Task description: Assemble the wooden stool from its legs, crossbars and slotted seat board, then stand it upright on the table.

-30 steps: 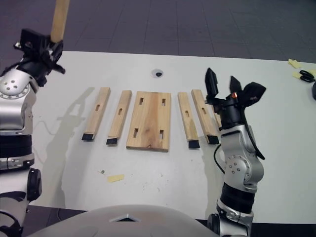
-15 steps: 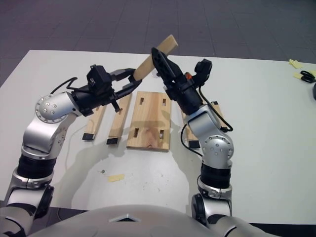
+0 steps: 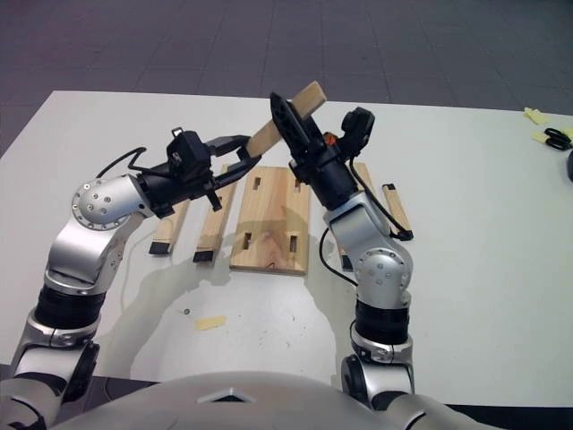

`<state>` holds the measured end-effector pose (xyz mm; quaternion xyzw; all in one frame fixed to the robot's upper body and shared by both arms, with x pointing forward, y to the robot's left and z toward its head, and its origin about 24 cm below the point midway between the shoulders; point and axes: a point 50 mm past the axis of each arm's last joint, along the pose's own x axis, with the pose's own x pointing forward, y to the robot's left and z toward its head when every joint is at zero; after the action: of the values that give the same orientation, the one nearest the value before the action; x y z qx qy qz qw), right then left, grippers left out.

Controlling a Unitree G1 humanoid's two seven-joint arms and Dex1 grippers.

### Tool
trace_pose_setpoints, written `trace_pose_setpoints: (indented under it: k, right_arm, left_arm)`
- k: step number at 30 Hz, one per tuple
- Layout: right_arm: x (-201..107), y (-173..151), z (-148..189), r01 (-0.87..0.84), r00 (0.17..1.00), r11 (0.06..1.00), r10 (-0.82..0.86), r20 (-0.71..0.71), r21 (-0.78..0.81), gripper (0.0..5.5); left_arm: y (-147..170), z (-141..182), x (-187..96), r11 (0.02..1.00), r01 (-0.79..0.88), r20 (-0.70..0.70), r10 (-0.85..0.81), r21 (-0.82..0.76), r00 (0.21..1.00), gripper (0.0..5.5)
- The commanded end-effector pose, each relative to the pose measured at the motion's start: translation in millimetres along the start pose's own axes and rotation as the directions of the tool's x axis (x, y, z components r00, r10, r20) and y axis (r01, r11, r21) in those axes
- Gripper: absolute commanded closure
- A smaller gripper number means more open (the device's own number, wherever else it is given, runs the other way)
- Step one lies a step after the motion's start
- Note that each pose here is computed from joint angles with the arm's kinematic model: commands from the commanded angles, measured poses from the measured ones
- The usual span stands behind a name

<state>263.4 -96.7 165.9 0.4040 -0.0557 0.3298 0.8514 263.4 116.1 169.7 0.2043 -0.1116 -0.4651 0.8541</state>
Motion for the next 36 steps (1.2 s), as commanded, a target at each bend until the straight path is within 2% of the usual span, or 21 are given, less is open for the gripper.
trace_pose_setpoints:
  k: [1, 10, 13, 14, 17, 20, 22, 24, 25, 26, 28, 30, 32, 36]
  right_arm:
    - [0, 2, -2, 0.0, 1.0, 0.999, 0.0, 0.003, -0.044, 3.58]
    - [-1, 3, -4, -0.001, 1.0, 0.998, 0.002, 0.018, -0.061, 5.07]
    - [-3, -1, -1, 0.018, 0.999, 0.997, -0.016, 0.028, -0.076, 5.07]
    - [-3, -3, 1, 0.025, 0.999, 0.996, -0.023, 0.034, -0.084, 5.07]
    - [-6, -14, 13, 0.082, 0.995, 0.987, -0.072, 0.072, -0.138, 5.07]
    - [-18, -35, 40, 0.227, 0.966, 0.946, -0.188, 0.177, -0.232, 5.07]
    - [-37, -52, 62, 0.363, 0.919, 0.895, -0.299, 0.256, -0.258, 5.07]
    - [-62, -67, 75, 0.479, 0.868, 0.837, -0.408, 0.283, -0.263, 5.07]
    - [-71, -72, 77, 0.509, 0.855, 0.816, -0.444, 0.268, -0.273, 5.07]
    - [-80, -76, 76, 0.532, 0.845, 0.8, -0.478, 0.241, -0.277, 5.07]
    - [-87, -80, 71, 0.54, 0.842, 0.79, -0.509, 0.18, -0.29, 5.07]
    - [-84, -84, 65, 0.519, 0.853, 0.8, -0.509, 0.118, -0.301, 5.07]
    - [-78, -87, 59, 0.511, 0.856, 0.807, -0.511, 0.085, -0.295, 5.07]
    - [-72, -92, 47, 0.5, 0.856, 0.806, -0.515, 0.042, -0.318, 5.07]
  left_arm:
    - [-2, -1, -2, 1.0, 0.006, -0.012, -0.006, 0.019, 1.0, 4.18]
    - [-8, -7, -3, 1.0, 0.014, -0.038, -0.014, 0.009, 0.999, 4.18]
    - [-9, -8, -4, 1.0, 0.008, -0.046, -0.009, -0.006, 0.999, 4.18]
    - [-7, -8, -6, 1.0, -0.009, -0.047, 0.009, -0.016, 0.999, 3.8]
    - [-1, -7, -10, 0.996, -0.06, -0.045, 0.057, -0.059, 0.997, 3.36]
    - [12, 6, -21, 0.965, -0.146, 0.02, 0.154, -0.22, 0.988, 2.9]
    - [29, 22, -37, 0.916, -0.19, 0.103, 0.24, -0.354, 0.965, 2.57]
    - [55, 37, -54, 0.855, -0.302, 0.168, 0.401, -0.421, 0.901, 2.21]
    - [68, 38, -65, 0.804, -0.398, 0.156, 0.506, -0.442, 0.848, 2.04]
    - [80, 31, -78, 0.712, -0.533, 0.098, 0.637, -0.457, 0.765, 1.85]
    - [89, 8, -97, 0.542, -0.734, -0.057, 0.787, -0.408, 0.614, 1.52]
    - [79, -16, -104, 0.458, -0.84, -0.185, 0.834, -0.29, 0.519, 1.16]
    - [66, -30, -99, 0.429, -0.87, -0.246, 0.84, -0.242, 0.483, 0.85]
    - [48, -38, -80, 0.448, -0.859, -0.269, 0.82, -0.249, 0.506, 0.26]
